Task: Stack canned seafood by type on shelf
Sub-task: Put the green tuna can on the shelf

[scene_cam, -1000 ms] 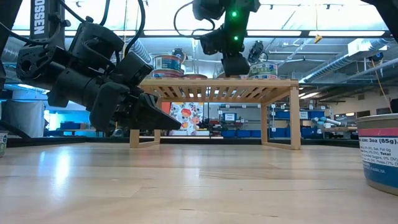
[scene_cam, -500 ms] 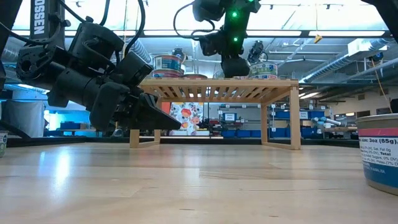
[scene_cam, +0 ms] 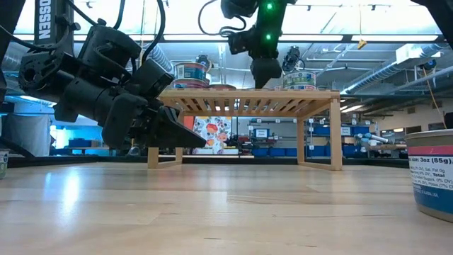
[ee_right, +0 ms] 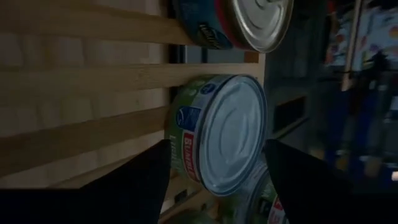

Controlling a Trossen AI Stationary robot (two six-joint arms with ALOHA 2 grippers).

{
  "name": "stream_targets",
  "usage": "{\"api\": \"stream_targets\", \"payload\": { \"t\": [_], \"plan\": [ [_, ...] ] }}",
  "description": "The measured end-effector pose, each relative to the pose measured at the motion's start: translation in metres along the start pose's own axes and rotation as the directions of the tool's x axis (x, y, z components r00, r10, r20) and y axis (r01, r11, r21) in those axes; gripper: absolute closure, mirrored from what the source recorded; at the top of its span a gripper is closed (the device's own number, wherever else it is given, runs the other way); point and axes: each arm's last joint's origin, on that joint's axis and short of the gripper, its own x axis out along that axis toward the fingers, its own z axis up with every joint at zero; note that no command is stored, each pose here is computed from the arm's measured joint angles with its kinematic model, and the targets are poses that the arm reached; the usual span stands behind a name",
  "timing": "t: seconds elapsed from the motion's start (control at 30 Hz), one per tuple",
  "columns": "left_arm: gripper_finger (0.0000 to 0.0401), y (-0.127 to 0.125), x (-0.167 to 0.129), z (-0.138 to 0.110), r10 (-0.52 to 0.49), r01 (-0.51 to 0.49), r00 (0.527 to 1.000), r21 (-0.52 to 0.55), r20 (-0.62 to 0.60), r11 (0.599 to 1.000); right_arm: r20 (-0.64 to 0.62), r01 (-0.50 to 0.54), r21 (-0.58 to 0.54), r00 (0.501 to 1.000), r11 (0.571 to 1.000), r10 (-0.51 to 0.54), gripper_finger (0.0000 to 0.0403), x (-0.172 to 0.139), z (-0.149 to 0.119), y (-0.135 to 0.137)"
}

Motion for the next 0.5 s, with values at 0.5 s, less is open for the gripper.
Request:
{"api": "stream_targets", "payload": {
  "t": [0.5],
  "plan": [
    [0.0400,0.000,0.000,-0.001,-0.001,0.001,1.000,0.002,-0.013,1.000,0.080,-0.096,0.131,0.993,0.987,0.086,0.0229,-0.020,0.000,-0.033]
  ]
}}
